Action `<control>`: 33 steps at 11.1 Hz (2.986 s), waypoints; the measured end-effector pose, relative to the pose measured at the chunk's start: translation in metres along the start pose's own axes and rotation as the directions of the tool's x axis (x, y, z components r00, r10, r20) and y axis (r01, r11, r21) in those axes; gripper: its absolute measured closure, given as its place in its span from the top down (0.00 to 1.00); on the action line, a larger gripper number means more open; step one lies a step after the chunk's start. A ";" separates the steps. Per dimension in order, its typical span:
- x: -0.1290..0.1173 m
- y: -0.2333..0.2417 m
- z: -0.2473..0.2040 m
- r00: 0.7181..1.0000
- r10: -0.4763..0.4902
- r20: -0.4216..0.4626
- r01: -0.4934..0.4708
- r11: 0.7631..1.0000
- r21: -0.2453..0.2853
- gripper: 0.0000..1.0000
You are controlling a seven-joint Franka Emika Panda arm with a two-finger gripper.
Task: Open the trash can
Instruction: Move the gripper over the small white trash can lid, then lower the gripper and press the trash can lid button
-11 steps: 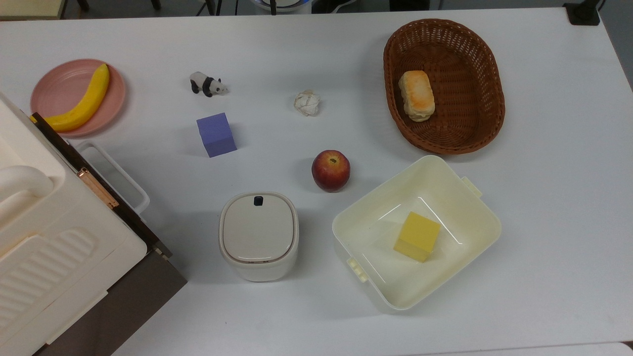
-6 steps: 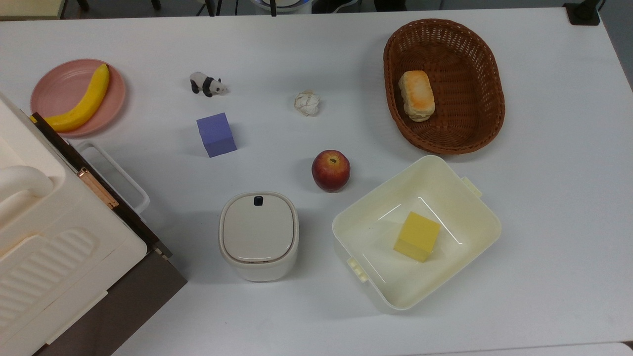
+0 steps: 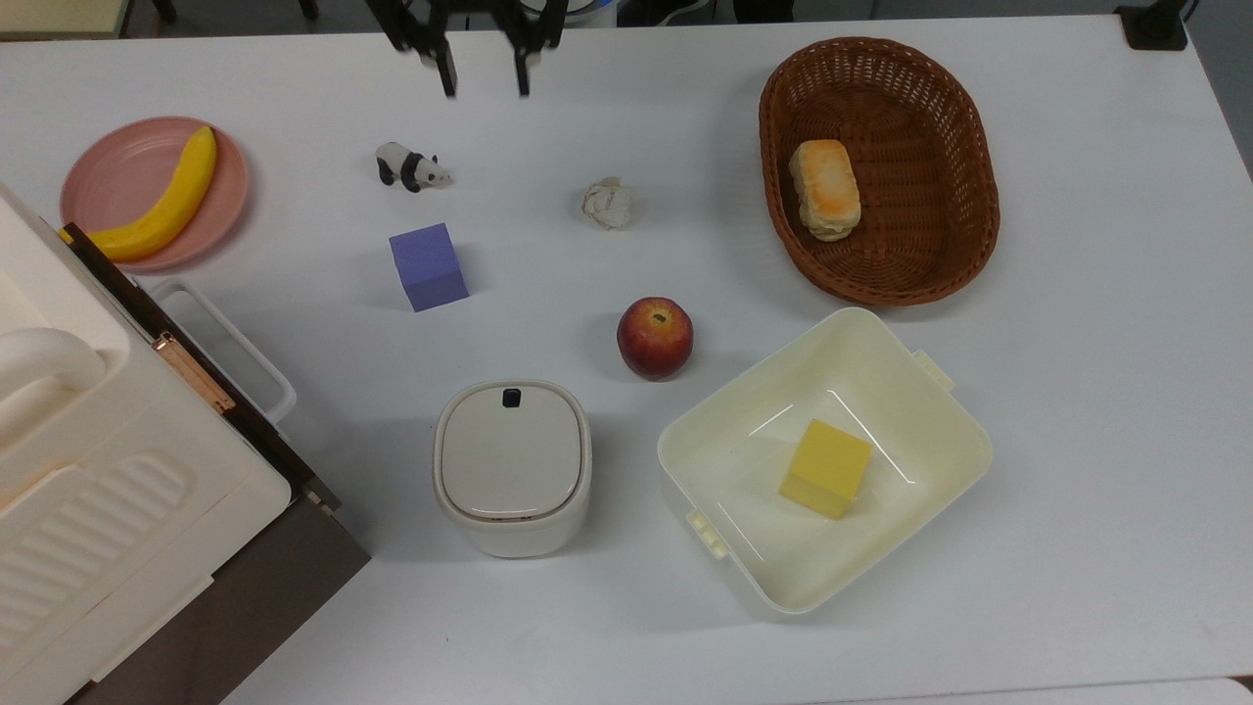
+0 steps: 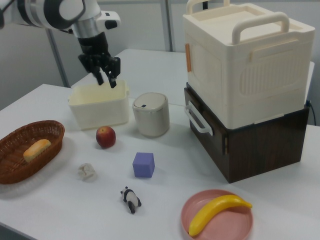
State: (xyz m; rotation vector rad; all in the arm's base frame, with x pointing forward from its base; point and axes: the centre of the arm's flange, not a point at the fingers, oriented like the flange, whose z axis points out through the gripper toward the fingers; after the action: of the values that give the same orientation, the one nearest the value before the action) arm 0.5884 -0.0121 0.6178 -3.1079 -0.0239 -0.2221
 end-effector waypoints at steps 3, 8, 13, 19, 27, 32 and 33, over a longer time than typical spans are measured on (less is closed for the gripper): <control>0.034 0.001 0.035 0.994 0.026 -0.107 -0.026 1.000 0.001 0.04; 0.069 0.002 0.082 0.981 0.032 -0.191 -0.032 0.999 0.001 0.01; 0.100 0.005 0.112 0.963 0.023 -0.269 -0.028 1.000 -0.015 0.01; 0.111 -0.019 0.158 0.965 -0.046 -0.259 0.032 0.998 -0.059 0.01; 0.112 -0.022 0.184 0.971 -0.090 -0.222 0.068 0.992 -0.107 0.01; 0.112 -0.024 0.191 0.972 -0.103 -0.211 0.079 0.990 -0.119 0.01; 0.112 -0.024 0.191 0.972 -0.103 -0.212 0.079 0.990 -0.119 0.01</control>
State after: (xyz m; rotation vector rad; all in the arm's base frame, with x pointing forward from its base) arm 0.7259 0.0188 0.4452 -3.1737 -0.1560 -0.5842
